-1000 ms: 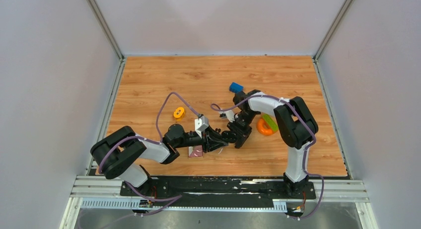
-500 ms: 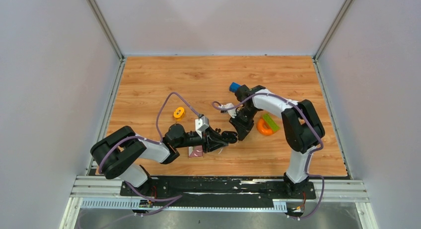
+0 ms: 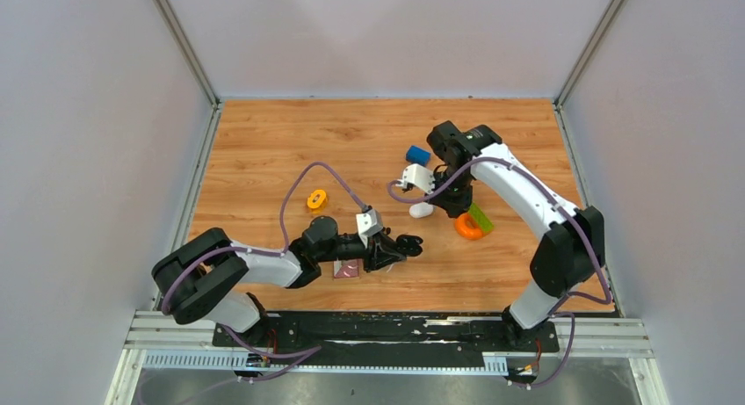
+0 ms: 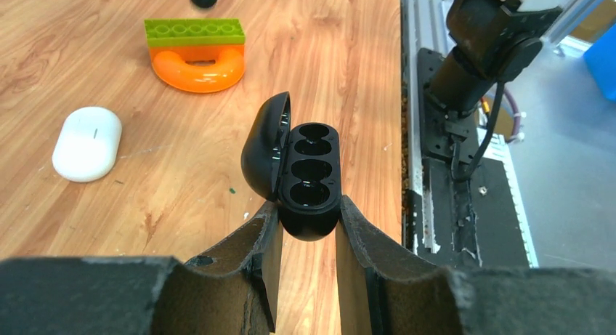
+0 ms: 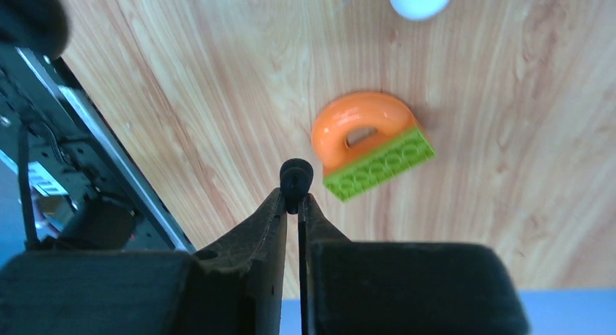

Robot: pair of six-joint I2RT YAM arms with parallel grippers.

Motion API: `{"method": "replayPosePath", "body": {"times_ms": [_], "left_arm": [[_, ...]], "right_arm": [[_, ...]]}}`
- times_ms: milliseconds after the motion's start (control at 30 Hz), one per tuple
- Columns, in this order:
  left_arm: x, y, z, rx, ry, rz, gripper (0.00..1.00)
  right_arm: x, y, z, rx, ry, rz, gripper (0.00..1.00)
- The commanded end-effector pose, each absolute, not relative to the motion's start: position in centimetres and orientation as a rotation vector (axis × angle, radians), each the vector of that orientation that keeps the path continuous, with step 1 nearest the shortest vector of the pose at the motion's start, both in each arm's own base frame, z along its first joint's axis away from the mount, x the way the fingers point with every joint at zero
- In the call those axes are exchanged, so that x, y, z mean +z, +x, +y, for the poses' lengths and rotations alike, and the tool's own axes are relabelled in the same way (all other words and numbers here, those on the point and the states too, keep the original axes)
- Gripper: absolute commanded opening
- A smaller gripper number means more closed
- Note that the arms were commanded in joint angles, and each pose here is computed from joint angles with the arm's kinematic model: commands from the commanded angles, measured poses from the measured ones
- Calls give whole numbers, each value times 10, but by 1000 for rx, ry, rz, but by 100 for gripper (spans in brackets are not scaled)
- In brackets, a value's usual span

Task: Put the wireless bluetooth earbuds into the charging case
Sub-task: Place the earbud at the center of the board.

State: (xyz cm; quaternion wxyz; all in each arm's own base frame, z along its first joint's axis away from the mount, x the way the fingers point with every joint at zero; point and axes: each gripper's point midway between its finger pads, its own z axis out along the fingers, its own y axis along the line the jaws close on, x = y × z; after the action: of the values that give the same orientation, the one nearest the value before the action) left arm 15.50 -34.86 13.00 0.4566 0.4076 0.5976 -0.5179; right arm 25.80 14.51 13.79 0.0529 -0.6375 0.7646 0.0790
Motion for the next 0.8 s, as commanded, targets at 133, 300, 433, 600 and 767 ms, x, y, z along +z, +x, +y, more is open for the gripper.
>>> {"method": "replayPosePath", "body": {"times_ms": [133, 300, 433, 600, 767], "left_arm": [[129, 157, -361, -1146, 1111, 1459, 0], [128, 152, -361, -1109, 1152, 1448, 0], [122, 147, -364, -1090, 1200, 1453, 0], [115, 141, -369, -1086, 1243, 1463, 0], [115, 138, -370, -1094, 1252, 1458, 0]], "right_arm": [[176, 227, 129, 16, -2176, 2175, 6], [145, 223, 124, 30, -2318, 2215, 7], [134, 231, 126, 48, -2461, 2151, 8], [116, 243, 123, 41, -2662, 2145, 11], [79, 233, 132, 254, -2781, 2190, 13]]}}
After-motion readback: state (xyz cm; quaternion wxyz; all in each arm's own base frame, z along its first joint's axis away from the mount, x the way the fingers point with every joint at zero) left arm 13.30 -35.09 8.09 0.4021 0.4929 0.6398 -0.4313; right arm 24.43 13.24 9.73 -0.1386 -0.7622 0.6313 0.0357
